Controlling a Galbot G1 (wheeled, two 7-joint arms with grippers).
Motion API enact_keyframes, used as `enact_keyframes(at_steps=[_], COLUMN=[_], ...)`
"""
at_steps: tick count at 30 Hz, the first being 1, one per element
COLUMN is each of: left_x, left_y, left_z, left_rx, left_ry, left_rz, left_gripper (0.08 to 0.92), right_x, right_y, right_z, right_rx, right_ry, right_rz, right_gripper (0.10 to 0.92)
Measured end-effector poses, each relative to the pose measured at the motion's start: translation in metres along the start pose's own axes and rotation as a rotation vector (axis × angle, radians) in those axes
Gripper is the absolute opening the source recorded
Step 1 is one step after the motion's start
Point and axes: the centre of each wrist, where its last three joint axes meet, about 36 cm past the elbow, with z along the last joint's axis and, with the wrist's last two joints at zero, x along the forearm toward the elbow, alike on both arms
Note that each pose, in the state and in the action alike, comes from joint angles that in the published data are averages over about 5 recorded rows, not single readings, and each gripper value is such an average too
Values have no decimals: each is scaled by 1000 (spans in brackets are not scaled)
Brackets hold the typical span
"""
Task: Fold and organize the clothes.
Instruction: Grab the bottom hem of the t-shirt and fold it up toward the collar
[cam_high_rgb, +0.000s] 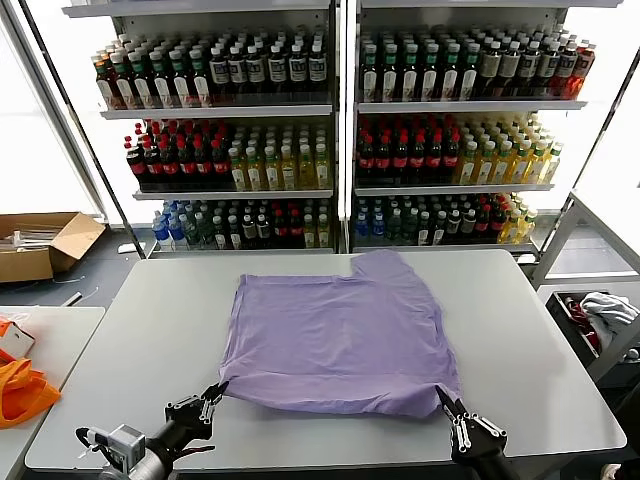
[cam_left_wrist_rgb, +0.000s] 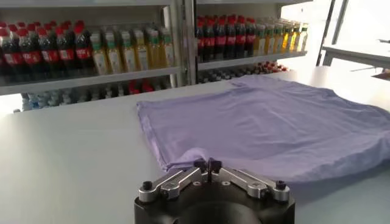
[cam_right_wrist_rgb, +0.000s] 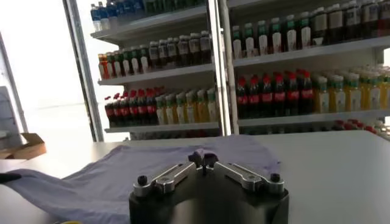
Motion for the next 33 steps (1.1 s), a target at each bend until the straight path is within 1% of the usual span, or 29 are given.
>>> enact_keyframes(at_steps=[5, 10, 15, 20, 22, 24, 28, 33], left_x=[-16, -41, -69, -96, -106, -115, -127, -133], left_y=[15, 32, 47, 60, 64, 68, 74, 80], left_z=[-11, -22, -32, -40, -42, -43, -44, -46], left_rx=[11, 18, 28, 35, 35, 36, 37, 38], left_ry=[9, 6, 2, 1, 3, 6, 10, 8], left_rz=[33, 55, 64, 65, 63, 58, 38, 9], left_gripper=[88, 88, 88, 90, 97, 128, 233, 381], right_x=[-29, -60, -93, -124, -136, -146, -159, -164], right_y=[-13, -26, -37, -42, -42, -42, -43, -46], right_z=[0, 1, 4, 9, 12, 14, 16, 14], right_rx=[14, 33, 59, 81, 89, 99, 120, 143], right_ry=[-18, -27, -23, 1, 16, 31, 58, 80], right_rz=[26, 57, 89, 108, 107, 102, 94, 101], right_gripper=[107, 107, 107, 119, 152, 209, 322, 469])
